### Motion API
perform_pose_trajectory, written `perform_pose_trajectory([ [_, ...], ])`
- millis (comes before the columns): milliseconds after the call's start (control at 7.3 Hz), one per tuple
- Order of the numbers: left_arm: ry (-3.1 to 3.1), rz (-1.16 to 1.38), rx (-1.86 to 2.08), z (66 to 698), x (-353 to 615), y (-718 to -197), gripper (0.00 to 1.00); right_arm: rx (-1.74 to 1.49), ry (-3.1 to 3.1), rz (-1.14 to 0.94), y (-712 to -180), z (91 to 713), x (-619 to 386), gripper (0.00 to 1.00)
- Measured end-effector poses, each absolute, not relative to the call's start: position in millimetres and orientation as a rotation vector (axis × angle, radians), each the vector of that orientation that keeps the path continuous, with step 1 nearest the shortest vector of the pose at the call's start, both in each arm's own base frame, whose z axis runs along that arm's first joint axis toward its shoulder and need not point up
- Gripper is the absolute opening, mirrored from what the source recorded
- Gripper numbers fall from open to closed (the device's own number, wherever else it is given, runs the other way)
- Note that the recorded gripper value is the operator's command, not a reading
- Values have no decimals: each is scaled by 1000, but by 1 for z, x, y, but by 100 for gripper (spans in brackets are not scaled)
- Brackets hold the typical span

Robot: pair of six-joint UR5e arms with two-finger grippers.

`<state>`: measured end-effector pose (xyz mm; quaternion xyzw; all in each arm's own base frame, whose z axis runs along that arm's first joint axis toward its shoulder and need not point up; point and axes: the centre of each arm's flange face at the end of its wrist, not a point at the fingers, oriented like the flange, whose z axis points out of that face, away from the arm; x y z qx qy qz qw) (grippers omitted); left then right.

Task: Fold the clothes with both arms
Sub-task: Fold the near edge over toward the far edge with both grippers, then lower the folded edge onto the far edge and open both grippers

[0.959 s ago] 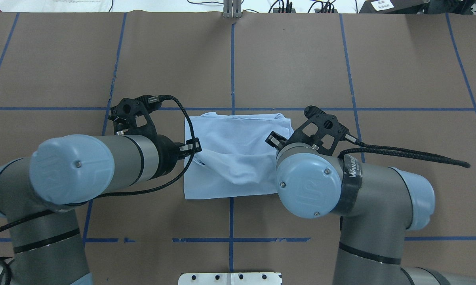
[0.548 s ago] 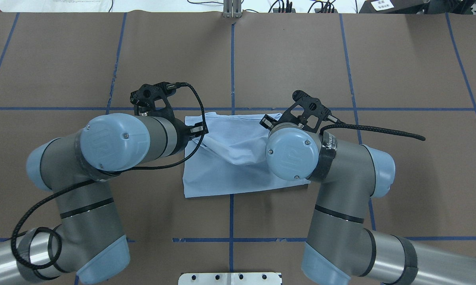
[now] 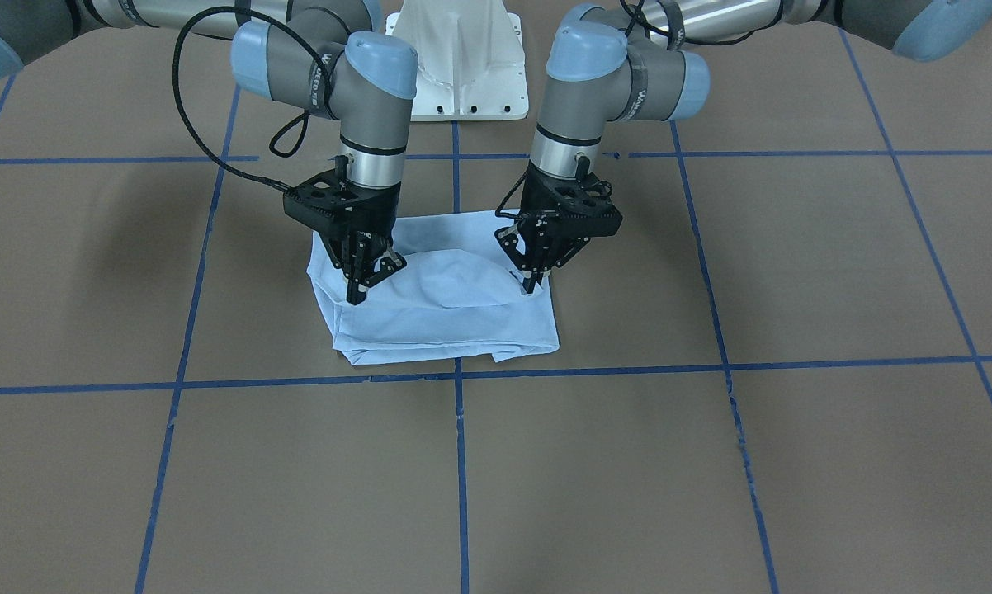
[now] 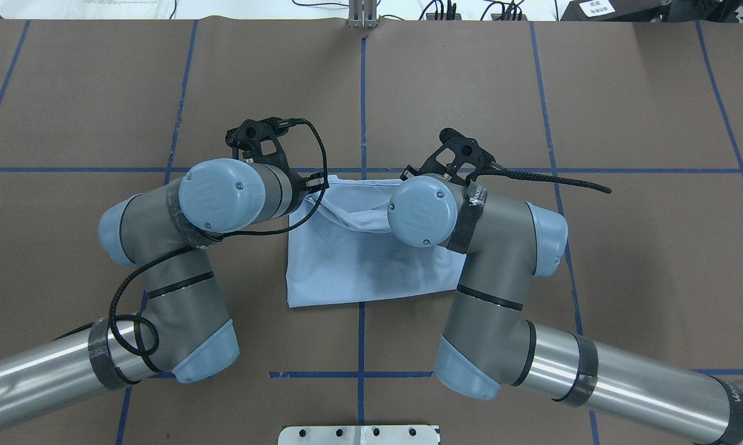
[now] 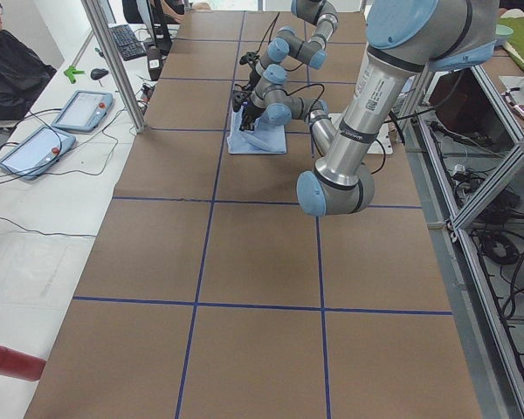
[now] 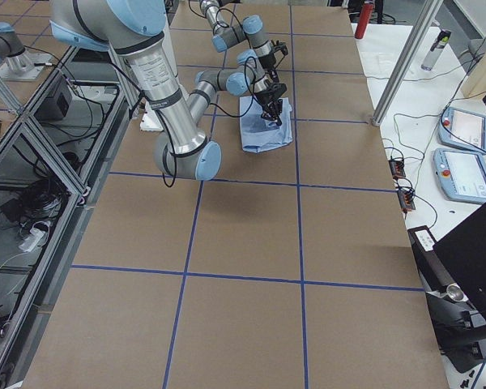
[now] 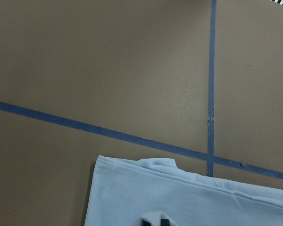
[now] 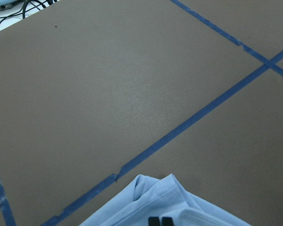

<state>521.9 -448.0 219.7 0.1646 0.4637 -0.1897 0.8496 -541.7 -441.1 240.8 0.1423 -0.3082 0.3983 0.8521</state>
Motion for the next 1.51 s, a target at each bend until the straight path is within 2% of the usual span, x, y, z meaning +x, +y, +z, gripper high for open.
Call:
perform_pose_trajectory([
  [274, 966, -401, 349, 224, 523, -452, 0, 303, -627, 845, -452, 251, -542, 0],
  [411, 965, -403, 349, 225, 523, -454, 0, 306, -632, 844, -456, 255, -544, 20],
  [548, 967, -404, 350, 225, 523, -454, 0, 312, -643, 834, -460, 261, -549, 99],
  [685, 971, -404, 351, 224, 523, -454, 79, 328, -650, 797, -466, 268, -553, 100],
  [822, 976, -397, 355, 225, 523, -454, 100, 346, -650, 740, -472, 270, -553, 100],
  [1233, 968, -271, 416, 225, 509, -461, 100, 330, -703, 625, -478, 246, -530, 100],
  [1507, 987, -212, 415, 228, 495, -468, 100, 340, -735, 547, -452, 231, -538, 100],
])
